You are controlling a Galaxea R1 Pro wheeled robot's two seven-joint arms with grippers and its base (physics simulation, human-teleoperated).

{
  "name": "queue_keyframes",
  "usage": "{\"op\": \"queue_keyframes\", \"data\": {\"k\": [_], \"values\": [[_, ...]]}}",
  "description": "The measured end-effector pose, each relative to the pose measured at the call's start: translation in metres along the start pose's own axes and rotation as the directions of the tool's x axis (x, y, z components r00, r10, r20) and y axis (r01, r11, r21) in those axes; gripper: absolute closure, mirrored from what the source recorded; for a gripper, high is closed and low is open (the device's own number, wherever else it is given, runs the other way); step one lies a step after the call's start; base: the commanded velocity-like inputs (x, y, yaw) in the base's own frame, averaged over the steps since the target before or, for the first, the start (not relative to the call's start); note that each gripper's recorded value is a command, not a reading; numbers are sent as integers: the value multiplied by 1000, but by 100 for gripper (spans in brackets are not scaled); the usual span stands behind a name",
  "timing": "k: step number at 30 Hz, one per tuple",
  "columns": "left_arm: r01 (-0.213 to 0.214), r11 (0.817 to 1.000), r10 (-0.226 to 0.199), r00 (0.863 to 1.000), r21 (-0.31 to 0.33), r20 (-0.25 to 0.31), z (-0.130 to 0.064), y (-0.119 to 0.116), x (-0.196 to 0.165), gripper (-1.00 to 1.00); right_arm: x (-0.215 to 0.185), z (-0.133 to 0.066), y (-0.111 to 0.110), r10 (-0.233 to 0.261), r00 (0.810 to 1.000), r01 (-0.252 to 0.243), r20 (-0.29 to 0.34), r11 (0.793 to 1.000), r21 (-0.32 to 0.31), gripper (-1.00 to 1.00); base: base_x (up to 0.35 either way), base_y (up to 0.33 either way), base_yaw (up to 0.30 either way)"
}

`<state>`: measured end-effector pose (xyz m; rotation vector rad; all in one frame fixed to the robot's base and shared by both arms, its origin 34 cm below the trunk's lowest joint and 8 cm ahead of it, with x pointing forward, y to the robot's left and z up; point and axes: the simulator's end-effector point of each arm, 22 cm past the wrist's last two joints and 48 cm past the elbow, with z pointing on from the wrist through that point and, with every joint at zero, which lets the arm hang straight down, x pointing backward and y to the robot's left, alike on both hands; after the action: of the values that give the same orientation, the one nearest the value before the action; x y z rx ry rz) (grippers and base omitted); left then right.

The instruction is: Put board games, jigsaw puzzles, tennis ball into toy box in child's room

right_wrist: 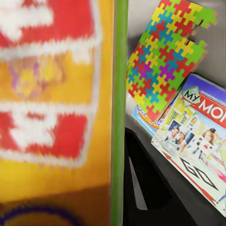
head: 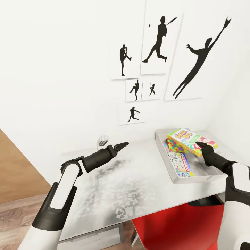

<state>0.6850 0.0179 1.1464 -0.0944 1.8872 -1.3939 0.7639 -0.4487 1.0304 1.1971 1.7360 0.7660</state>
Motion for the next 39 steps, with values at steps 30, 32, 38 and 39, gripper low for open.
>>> {"op": "queue_keyframes", "data": {"k": [30,32,38,39], "values": [[-1,1000,1,1000,4,1,0,-1,0,-100,15,31,-21,37,999,-37,0,995,88,100,0,0,0],[-1,1000,1,1000,4,1,0,-1,0,-100,15,31,-22,37,999,-37,1,995,93,100,0,0,0],[2,1000,-2,1000,2,-1,0,1,0,-100,15,32,-25,39,999,-38,1,994,101,100,0,0,0],[3,1000,-3,1000,2,-1,0,2,1,-100,15,33,-25,39,999,-39,1,994,102,100,0,0,0]]}}
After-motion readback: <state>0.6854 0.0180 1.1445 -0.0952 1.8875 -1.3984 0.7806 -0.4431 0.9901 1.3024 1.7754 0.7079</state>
